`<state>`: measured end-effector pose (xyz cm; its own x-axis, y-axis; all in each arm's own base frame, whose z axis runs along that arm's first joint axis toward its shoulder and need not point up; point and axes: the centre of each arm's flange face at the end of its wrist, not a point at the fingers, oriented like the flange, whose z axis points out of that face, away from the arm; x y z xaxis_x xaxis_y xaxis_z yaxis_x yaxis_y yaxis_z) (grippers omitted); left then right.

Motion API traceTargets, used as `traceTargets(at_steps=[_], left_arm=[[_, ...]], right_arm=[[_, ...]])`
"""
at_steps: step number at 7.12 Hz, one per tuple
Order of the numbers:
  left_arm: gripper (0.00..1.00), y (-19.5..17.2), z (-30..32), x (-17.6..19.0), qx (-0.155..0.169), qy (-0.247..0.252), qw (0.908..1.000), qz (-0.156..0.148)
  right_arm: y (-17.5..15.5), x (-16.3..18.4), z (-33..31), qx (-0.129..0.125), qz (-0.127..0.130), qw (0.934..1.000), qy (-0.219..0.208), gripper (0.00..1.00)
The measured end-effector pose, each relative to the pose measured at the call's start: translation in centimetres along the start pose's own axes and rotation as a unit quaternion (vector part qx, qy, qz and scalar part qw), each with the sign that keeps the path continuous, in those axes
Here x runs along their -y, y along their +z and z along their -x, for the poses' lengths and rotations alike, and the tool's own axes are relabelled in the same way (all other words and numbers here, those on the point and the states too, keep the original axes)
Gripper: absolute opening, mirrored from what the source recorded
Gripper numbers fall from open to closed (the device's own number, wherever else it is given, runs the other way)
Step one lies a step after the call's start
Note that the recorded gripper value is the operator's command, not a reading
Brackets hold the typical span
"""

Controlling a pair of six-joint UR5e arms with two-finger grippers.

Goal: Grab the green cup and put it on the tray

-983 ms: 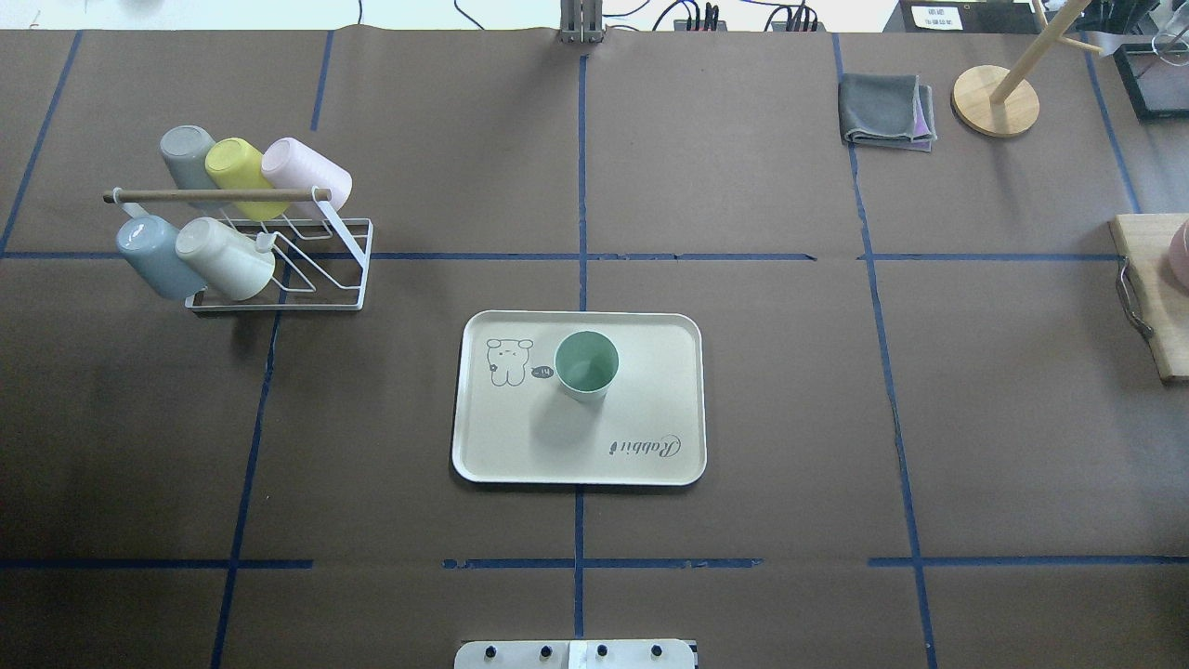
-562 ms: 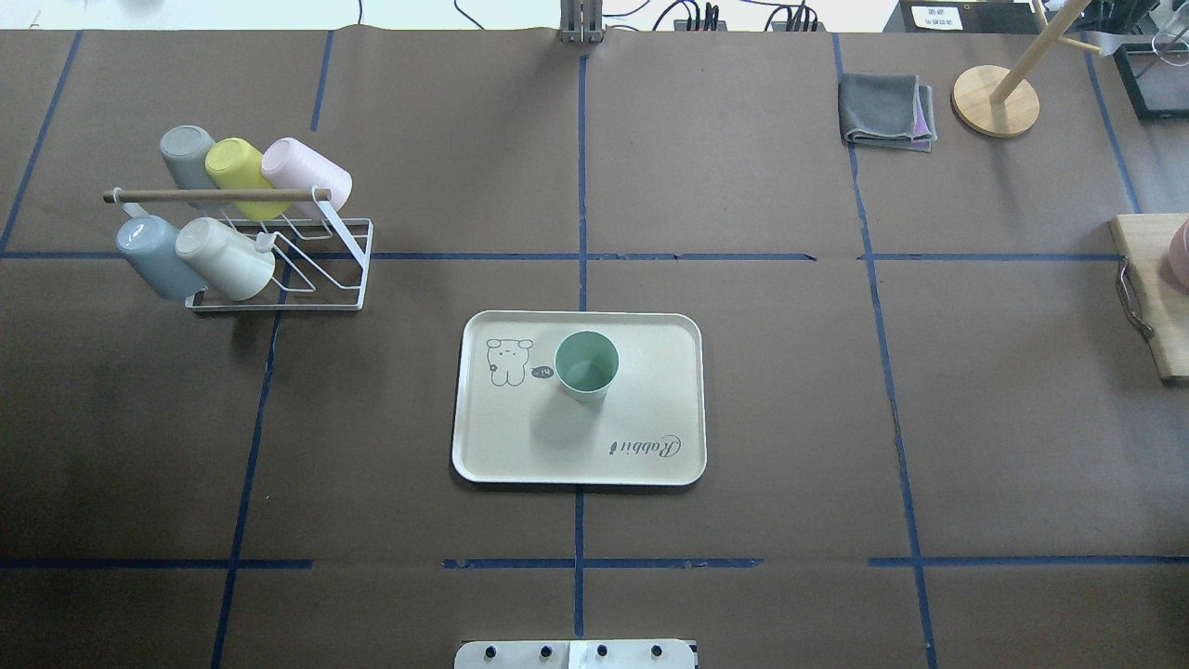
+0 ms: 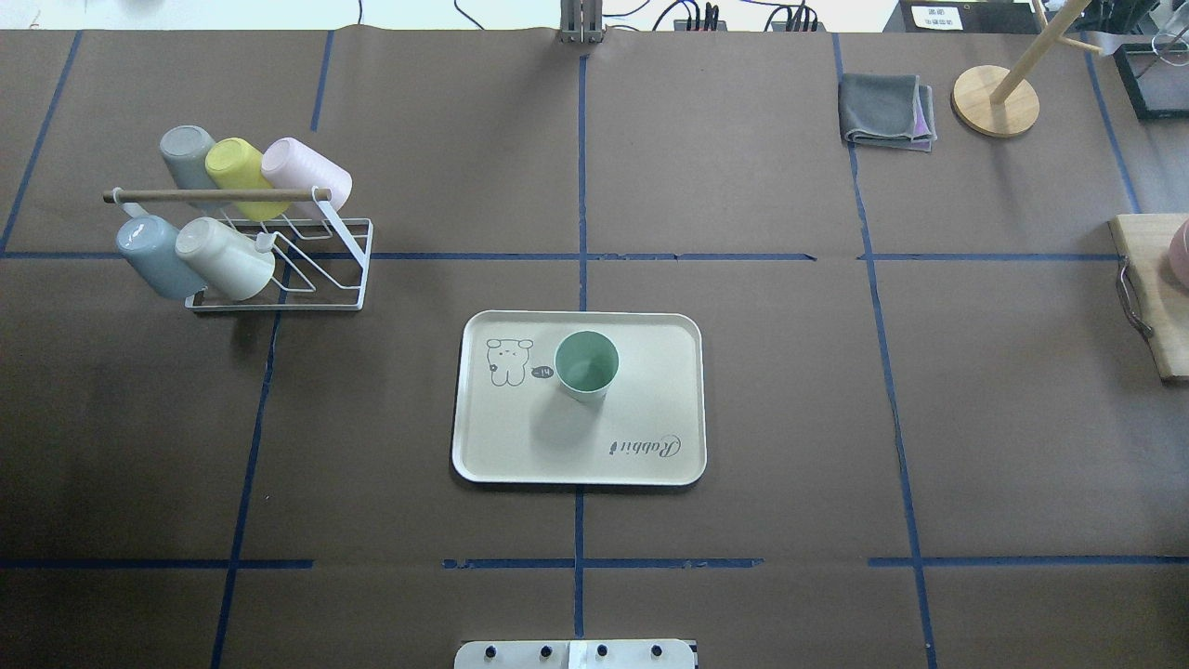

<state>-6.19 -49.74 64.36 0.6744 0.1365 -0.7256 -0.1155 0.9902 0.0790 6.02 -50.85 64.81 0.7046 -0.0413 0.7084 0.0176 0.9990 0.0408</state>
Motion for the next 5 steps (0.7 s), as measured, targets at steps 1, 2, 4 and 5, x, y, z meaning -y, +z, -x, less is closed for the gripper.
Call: traceTargets(at_steps=[1, 2, 4, 5], left_arm=[[1.0, 0.1, 0.1, 0.0, 0.001, -0.001, 1.0, 0.001], [1.0, 0.2, 0.2, -0.3, 0.001, -0.002, 1.0, 0.002], [1.0, 0.9, 0.9, -1.0, 0.0, -0.008, 0.9999, 0.008], [1.0, 1.5, 1.4, -1.7, -0.001, -0.011, 0.9999, 0.012]], right_arm=[[-0.1, 0.2, 0.1, 0.0, -0.002, 1.0, 0.0, 1.0], [-0.3, 0.4, 0.3, 0.0, -0.003, 1.0, -0.001, 1.0], [-0.4, 0.5, 0.3, 0.001, -0.004, 1.0, -0.001, 1.0], [-0.4, 0.5, 0.3, 0.001, -0.005, 1.0, -0.001, 1.0]])
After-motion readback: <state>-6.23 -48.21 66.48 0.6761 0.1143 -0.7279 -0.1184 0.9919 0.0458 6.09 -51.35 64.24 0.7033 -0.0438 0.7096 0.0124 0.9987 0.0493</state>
